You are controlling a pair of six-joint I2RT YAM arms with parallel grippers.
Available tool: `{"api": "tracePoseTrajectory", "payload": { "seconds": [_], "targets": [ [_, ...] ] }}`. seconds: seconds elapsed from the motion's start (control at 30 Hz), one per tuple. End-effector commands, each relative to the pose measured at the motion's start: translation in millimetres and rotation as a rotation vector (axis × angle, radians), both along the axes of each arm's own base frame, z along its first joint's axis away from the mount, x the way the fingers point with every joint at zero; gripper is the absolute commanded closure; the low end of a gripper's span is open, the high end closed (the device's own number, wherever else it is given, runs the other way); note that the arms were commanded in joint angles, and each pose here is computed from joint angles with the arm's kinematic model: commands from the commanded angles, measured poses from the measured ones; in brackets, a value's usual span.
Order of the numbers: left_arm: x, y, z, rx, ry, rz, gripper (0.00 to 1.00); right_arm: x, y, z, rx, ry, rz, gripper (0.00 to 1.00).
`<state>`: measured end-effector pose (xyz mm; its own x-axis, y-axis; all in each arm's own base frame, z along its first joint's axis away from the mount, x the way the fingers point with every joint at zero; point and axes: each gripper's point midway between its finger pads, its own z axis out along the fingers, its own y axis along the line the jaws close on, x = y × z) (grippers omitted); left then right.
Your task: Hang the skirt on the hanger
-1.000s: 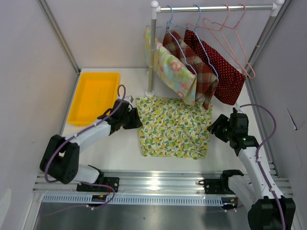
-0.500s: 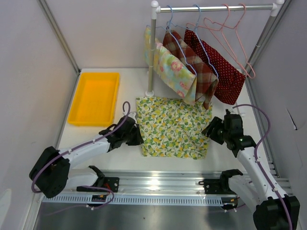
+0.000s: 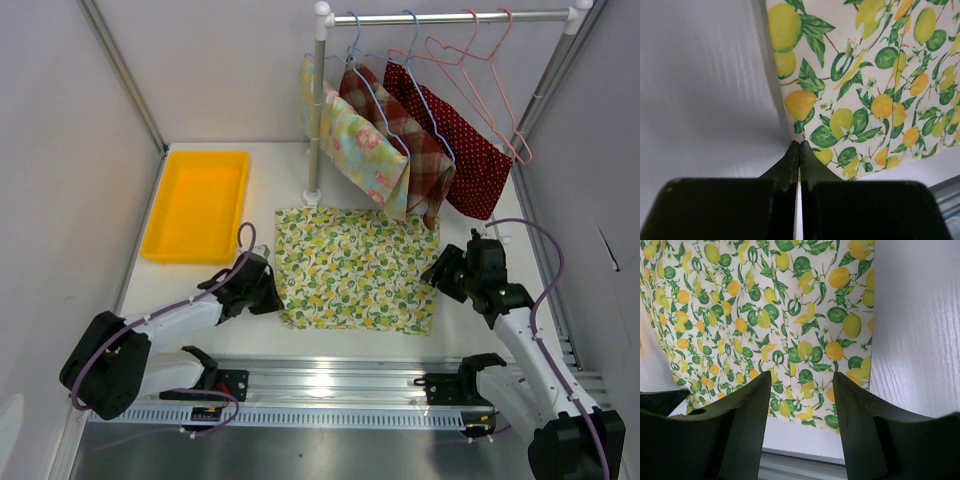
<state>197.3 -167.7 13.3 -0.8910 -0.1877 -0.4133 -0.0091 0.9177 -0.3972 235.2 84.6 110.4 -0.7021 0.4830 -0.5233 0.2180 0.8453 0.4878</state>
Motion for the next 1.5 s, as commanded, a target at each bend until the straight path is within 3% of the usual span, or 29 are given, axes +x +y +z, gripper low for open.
{"api": "tracePoseTrajectory", "payload": {
  "seconds": [0.0, 0.07, 0.17, 0.23, 0.27, 0.43, 0.6, 0.83, 0.97, 1.17, 1.47],
  "targets": [
    [1, 3, -4, -0.051, 0.025, 0.036, 1.00, -3, -4, -1, -0.012, -0.002, -0.004, 0.42],
    [5, 9, -2, -0.042, 0.017, 0.049, 0.97, -1, -3, 7, 0.002, -0.025, -0.004, 0.42],
    [15, 7, 11, -0.058, -0.010, 0.037, 0.75, 4, -3, 27, 0.005, -0.060, 0.003, 0.41],
    [17, 3, 22, -0.068, -0.028, 0.010, 0.69, 7, -3, 44, 0.003, -0.077, 0.011, 0.41],
    [19, 1, 30, -0.078, -0.050, -0.001, 0.60, 14, -1, 68, 0.007, -0.131, 0.017, 0.40],
    [30, 2, 78, -0.070, -0.153, -0.048, 0.45, 38, 1, 160, -0.038, -0.313, 0.102, 0.37],
    [34, 0, 133, -0.087, -0.277, -0.103, 0.44, 82, -16, 278, -0.151, -0.553, 0.087, 0.35],
    [34, -2, 193, -0.120, -0.409, -0.155, 0.42, 161, -89, 371, -0.182, -0.769, -0.026, 0.35],
    [33, -8, 215, -0.153, -0.448, -0.192, 0.42, 198, -110, 394, -0.097, -0.886, -0.020, 0.34],
    [28, -11, 227, -0.176, -0.477, -0.231, 0.42, 245, -120, 403, -0.130, -0.946, 0.026, 0.33],
    [22, -13, 229, -0.188, -0.486, -0.258, 0.42, 277, -88, 410, -0.223, -1.001, 0.085, 0.32]
  ]
}}
